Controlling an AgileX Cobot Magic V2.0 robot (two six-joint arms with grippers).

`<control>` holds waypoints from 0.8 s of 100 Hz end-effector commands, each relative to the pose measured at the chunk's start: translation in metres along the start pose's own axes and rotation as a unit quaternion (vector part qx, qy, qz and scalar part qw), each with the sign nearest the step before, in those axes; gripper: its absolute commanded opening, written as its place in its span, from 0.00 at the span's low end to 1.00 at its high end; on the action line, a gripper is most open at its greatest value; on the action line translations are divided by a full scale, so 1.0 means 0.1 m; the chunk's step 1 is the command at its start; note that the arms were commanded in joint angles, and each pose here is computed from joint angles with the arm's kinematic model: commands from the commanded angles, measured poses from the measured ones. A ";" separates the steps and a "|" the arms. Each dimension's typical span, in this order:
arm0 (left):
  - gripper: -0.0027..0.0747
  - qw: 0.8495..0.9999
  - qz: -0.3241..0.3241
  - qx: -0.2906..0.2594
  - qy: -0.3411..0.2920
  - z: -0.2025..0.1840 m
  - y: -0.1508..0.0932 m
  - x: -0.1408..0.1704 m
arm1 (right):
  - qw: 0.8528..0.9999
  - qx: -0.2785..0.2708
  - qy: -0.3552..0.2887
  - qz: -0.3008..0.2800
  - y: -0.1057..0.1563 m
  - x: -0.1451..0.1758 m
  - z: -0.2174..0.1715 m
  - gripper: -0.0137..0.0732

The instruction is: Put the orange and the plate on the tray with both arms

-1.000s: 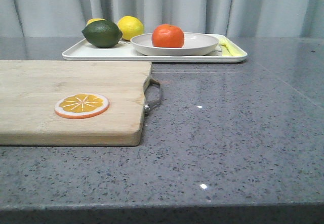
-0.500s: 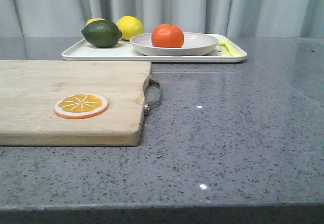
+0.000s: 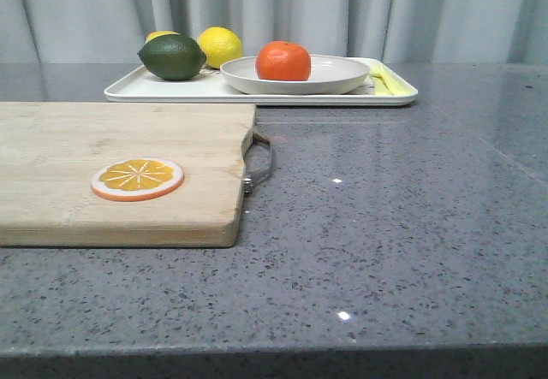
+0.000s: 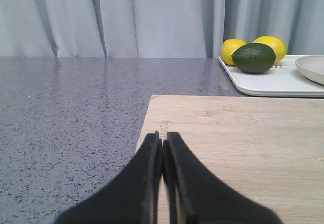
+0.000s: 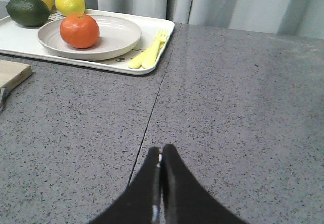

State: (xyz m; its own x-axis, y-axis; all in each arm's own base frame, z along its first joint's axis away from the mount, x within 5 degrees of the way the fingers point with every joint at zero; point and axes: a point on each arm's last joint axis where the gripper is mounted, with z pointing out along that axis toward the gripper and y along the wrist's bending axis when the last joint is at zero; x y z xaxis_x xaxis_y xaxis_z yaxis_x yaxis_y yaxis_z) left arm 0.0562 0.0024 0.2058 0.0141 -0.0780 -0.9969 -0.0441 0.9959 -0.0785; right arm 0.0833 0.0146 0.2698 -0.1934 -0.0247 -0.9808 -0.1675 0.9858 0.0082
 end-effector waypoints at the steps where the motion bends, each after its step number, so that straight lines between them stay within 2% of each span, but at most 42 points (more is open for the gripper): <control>1: 0.01 0.999 -0.005 0.000 -0.044 -0.02 0.00 -0.01 | 0.999 0.010 -0.048 -0.005 -0.02 -0.16 -0.02 0.08; 39: 0.01 0.999 -0.005 0.000 -0.044 -0.02 0.00 -0.01 | 0.999 0.010 -0.048 -0.005 -0.02 -0.16 -0.02 0.08; 50: 0.01 0.999 -0.005 0.000 -0.044 -0.02 0.00 -0.01 | 0.998 0.017 -0.054 -0.033 -0.03 -0.17 -0.02 0.08; 80: 0.01 0.999 -0.005 0.000 -0.044 -0.02 0.00 -0.01 | 0.997 0.021 -0.056 -0.041 -0.03 -0.18 0.00 0.08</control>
State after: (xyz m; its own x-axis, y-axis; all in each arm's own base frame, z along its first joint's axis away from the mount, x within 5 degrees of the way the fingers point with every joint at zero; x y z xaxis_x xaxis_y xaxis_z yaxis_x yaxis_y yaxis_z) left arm 0.0562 0.0024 0.2058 0.0141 -0.0780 -0.9969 -0.0447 0.9959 -0.0785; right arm 0.0840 0.0135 0.2703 -0.1799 -0.0708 -0.9811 -0.1636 0.9857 -0.0411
